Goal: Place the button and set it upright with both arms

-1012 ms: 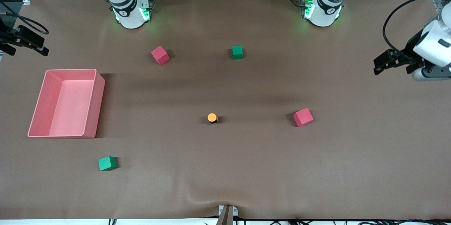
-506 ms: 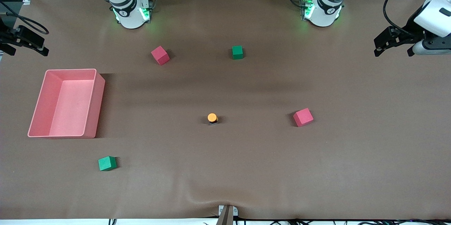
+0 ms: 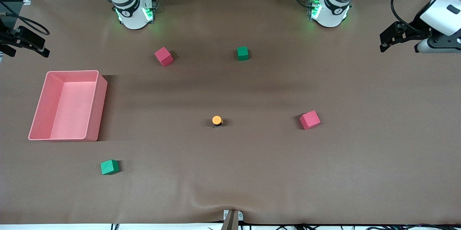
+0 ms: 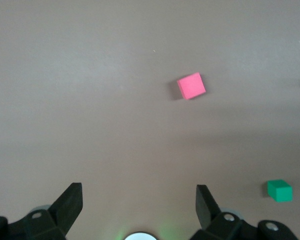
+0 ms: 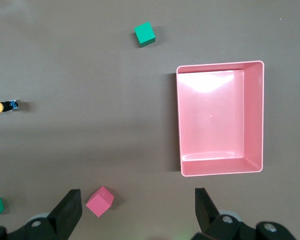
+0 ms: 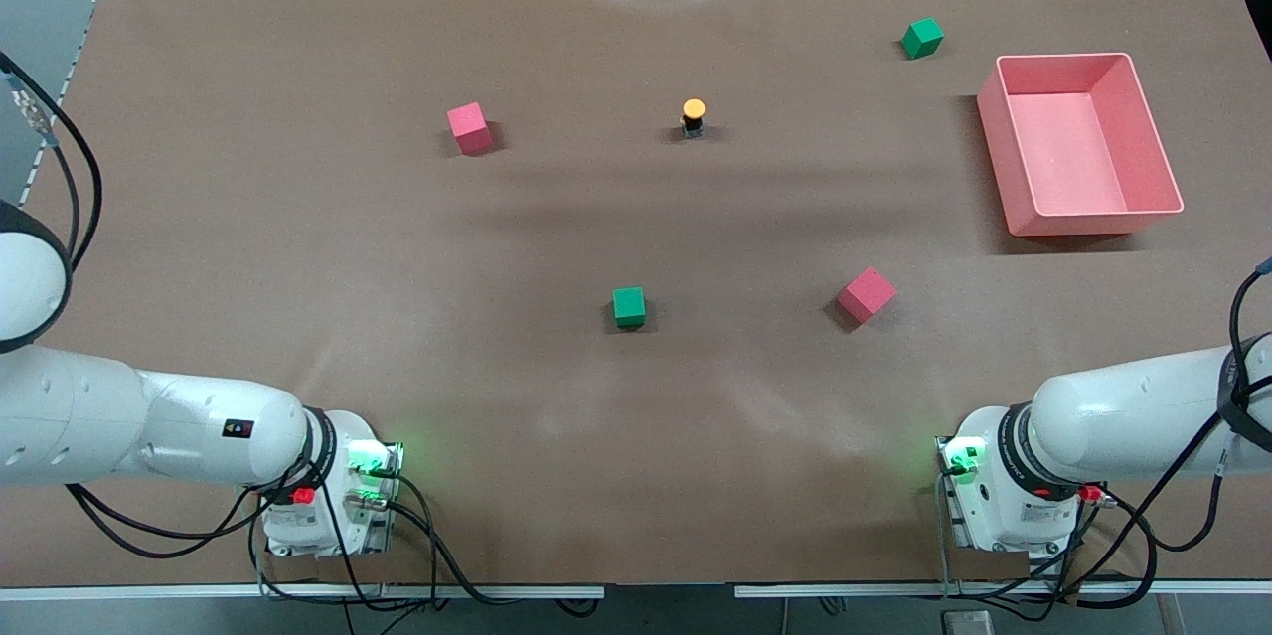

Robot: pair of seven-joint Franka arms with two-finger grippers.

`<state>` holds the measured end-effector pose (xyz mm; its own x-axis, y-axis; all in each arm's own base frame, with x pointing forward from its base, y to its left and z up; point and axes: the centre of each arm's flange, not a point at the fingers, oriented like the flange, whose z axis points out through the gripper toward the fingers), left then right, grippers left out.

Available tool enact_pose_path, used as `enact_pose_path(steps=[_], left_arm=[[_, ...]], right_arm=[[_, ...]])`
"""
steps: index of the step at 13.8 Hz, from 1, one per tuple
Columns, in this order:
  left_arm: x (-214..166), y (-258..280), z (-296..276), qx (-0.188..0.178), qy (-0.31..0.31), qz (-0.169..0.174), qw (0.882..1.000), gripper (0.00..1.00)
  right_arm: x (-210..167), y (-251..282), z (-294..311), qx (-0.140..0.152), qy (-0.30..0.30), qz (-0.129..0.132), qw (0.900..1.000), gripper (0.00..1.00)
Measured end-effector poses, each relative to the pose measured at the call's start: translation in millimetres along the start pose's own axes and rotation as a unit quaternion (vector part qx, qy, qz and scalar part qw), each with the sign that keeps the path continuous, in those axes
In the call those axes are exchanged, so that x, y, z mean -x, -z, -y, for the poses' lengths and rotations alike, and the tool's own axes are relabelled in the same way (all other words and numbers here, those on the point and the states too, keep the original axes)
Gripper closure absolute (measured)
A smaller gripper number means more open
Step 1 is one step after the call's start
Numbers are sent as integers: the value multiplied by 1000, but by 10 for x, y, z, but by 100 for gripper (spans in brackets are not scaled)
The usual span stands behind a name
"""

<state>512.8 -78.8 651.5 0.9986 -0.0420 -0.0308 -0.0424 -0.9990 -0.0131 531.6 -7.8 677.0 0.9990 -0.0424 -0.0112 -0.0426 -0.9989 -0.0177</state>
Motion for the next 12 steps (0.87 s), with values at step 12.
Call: enact_pose_path(steps=[12], left_arm=[[14, -10, 41, 0, 4, 10, 1000, 0]], right_arm=[[-1, -2, 0, 0, 0, 0, 1000, 0]])
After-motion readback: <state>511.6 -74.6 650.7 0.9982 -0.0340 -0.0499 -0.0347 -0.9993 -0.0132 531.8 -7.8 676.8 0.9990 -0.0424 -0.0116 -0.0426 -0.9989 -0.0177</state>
